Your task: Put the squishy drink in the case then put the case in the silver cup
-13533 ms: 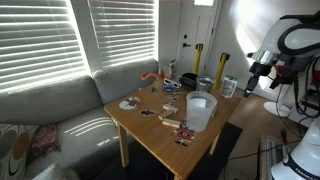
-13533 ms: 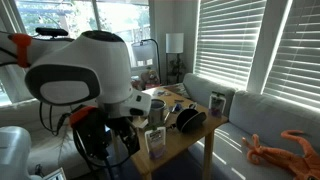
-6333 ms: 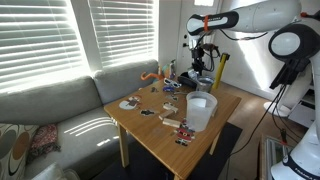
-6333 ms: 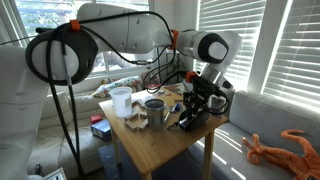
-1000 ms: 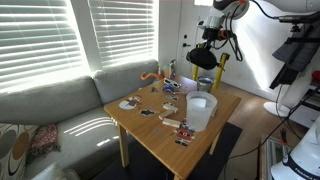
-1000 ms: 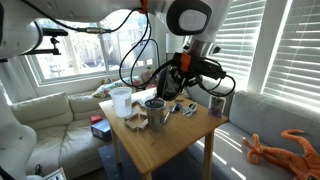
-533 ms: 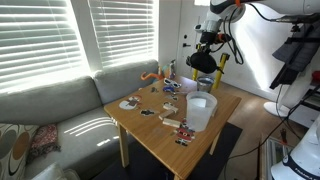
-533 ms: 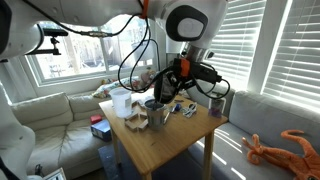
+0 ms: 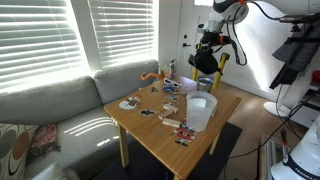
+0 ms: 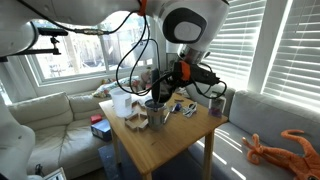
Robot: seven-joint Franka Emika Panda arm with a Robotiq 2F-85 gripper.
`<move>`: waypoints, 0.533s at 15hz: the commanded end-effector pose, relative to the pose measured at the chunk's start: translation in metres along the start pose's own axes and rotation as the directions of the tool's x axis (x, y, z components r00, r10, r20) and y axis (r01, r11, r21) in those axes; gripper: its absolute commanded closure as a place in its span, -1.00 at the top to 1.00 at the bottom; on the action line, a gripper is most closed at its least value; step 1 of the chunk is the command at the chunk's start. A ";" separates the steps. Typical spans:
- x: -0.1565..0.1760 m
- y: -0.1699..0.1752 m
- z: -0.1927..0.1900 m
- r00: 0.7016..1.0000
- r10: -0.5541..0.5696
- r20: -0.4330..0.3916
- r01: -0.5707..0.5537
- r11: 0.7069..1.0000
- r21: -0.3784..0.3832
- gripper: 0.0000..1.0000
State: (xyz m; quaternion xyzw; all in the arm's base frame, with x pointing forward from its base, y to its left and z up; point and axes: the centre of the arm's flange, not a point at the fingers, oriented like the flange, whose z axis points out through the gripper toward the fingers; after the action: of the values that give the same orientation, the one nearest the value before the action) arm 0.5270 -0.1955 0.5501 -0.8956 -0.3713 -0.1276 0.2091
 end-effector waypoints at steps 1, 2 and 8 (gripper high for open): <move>-0.002 -0.021 0.003 0.996 -0.049 -0.079 0.051 0.998 0.020 -0.97; 0.001 -0.022 0.003 0.993 -0.059 -0.098 0.061 0.998 0.019 -0.97; 0.015 -0.025 0.015 0.972 -0.139 -0.192 0.146 0.989 0.024 -0.97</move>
State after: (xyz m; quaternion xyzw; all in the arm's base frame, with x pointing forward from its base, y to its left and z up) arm 0.5286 -0.1741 0.5541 -0.8629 -0.4025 -0.1863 0.2424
